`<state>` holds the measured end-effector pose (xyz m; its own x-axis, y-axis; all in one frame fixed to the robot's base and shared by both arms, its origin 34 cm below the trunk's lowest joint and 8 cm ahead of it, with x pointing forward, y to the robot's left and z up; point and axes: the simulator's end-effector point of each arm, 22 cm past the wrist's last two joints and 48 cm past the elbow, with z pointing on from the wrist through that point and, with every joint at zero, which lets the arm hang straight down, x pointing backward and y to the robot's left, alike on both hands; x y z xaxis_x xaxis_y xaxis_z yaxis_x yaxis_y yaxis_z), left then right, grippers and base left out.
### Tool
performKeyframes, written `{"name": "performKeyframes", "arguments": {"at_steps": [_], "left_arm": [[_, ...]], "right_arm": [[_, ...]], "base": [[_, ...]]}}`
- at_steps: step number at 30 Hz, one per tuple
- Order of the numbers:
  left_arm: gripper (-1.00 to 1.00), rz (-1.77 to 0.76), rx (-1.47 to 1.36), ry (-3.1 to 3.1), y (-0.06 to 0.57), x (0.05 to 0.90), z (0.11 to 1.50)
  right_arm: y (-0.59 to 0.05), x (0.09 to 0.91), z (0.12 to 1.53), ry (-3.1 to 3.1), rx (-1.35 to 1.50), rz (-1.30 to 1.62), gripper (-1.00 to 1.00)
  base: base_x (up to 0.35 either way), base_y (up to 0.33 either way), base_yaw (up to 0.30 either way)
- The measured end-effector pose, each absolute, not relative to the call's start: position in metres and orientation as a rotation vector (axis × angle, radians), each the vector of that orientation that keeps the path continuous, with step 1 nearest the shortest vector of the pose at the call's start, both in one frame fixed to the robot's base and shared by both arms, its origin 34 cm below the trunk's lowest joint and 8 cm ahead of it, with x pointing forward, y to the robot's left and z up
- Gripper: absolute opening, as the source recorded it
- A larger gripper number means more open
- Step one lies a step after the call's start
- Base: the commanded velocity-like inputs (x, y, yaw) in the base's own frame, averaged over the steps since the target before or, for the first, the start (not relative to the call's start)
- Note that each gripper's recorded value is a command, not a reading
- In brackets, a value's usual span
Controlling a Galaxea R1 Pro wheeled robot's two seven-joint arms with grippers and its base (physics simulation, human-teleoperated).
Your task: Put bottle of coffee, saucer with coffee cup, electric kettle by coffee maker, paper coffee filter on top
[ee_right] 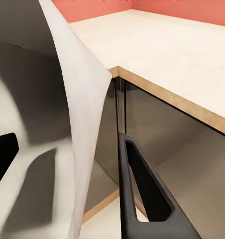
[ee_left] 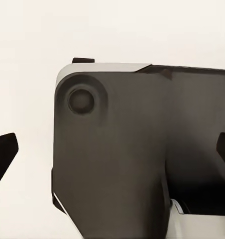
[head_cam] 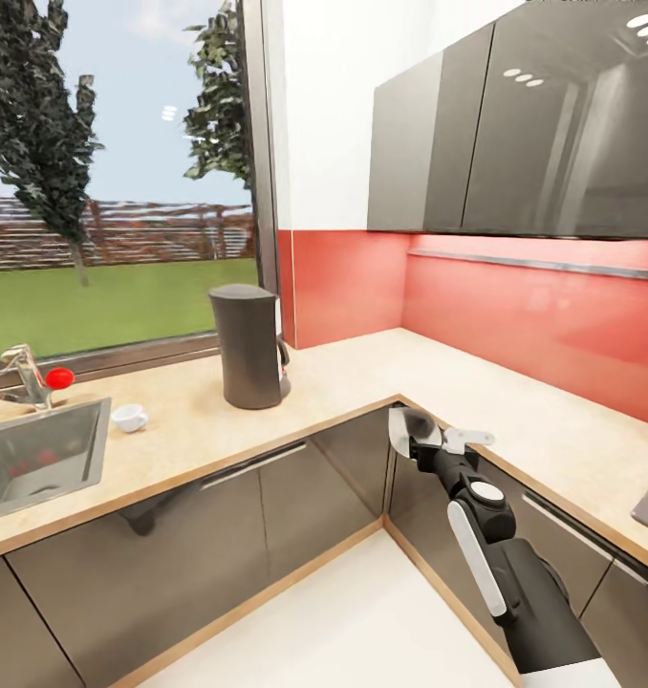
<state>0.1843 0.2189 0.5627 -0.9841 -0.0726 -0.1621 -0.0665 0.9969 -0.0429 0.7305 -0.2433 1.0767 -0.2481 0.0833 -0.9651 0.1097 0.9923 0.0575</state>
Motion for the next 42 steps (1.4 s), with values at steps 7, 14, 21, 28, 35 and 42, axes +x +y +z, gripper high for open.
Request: {"name": "performKeyframes", "arguments": {"at_steps": [7,14,21,28,35,42], "left_arm": [[1.00,-0.056,-0.104,2.975,0.219,0.183,0.571],[1.00,-0.056,-0.103,2.975,0.219,0.181,0.578],[1.00,-0.055,-0.104,2.976,0.219,0.178,0.585],[1.00,-0.056,-0.106,2.976,0.219,0.176,0.592],[1.00,-0.055,-0.105,2.976,0.219,0.174,0.598],[1.00,-0.054,-0.105,2.976,0.220,0.171,0.604]], "right_arm": [[-0.243,0.729,1.084,1.824,0.141,-0.025,-1.00],[-0.243,0.727,1.092,1.824,0.141,-0.025,-1.00],[-0.243,0.725,1.099,1.823,0.141,-0.025,-1.00],[-0.243,0.723,1.106,1.823,0.140,-0.025,-1.00],[-0.243,0.720,1.112,1.824,0.140,-0.025,-1.00],[-0.243,0.718,1.118,1.823,0.140,-0.024,-1.00]], "base": [[0.000,0.000,0.000],[0.000,0.000,0.000],[0.000,0.000,0.000],[0.000,0.000,0.117],[0.000,0.000,0.073],[0.000,0.000,0.007]]}}
